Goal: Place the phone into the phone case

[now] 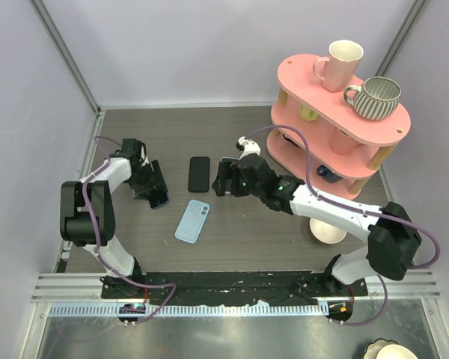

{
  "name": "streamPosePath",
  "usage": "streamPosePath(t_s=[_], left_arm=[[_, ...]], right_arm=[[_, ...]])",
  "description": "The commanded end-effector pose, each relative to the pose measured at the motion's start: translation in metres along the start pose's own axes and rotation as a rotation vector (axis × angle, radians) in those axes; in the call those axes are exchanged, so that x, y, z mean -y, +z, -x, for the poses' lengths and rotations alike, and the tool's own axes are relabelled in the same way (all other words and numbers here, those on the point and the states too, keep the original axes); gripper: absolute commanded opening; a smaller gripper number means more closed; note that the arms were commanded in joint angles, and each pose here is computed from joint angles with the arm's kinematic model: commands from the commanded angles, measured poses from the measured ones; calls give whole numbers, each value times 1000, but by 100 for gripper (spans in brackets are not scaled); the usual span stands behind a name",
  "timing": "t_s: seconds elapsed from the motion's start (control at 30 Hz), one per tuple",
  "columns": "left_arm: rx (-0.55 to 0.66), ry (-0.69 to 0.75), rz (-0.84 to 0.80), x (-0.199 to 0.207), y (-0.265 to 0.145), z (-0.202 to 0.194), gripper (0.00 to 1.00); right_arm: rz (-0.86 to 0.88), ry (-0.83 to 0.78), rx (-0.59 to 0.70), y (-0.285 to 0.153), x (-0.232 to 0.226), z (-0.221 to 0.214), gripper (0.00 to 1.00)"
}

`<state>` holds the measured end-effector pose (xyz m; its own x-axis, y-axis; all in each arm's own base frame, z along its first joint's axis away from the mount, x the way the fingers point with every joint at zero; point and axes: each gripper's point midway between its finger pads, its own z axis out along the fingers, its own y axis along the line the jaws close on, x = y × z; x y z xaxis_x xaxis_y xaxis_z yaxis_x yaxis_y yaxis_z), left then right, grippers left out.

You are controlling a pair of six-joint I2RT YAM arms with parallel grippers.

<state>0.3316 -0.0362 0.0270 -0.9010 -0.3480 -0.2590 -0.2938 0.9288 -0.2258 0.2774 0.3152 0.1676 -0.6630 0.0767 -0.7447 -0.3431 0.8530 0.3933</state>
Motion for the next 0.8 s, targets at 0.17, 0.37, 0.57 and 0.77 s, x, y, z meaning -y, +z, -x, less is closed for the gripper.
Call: streamPosePath(t_s=[0.17,0.37,0.57,0.77], left_arm=[[15,55,-228,63,-44,-45,9],[61,68,-315,78,-65,-65,8],[56,88,-378,89,-67,-76,7],[41,132,-385,95,-66,-84,7]], right_arm=[[165,226,1,51,-52,28,89],[245,316,-52,86,-53,36,79],[378,484,-136,108,-76,17,74],[511,545,-178,113,-97,0,68]])
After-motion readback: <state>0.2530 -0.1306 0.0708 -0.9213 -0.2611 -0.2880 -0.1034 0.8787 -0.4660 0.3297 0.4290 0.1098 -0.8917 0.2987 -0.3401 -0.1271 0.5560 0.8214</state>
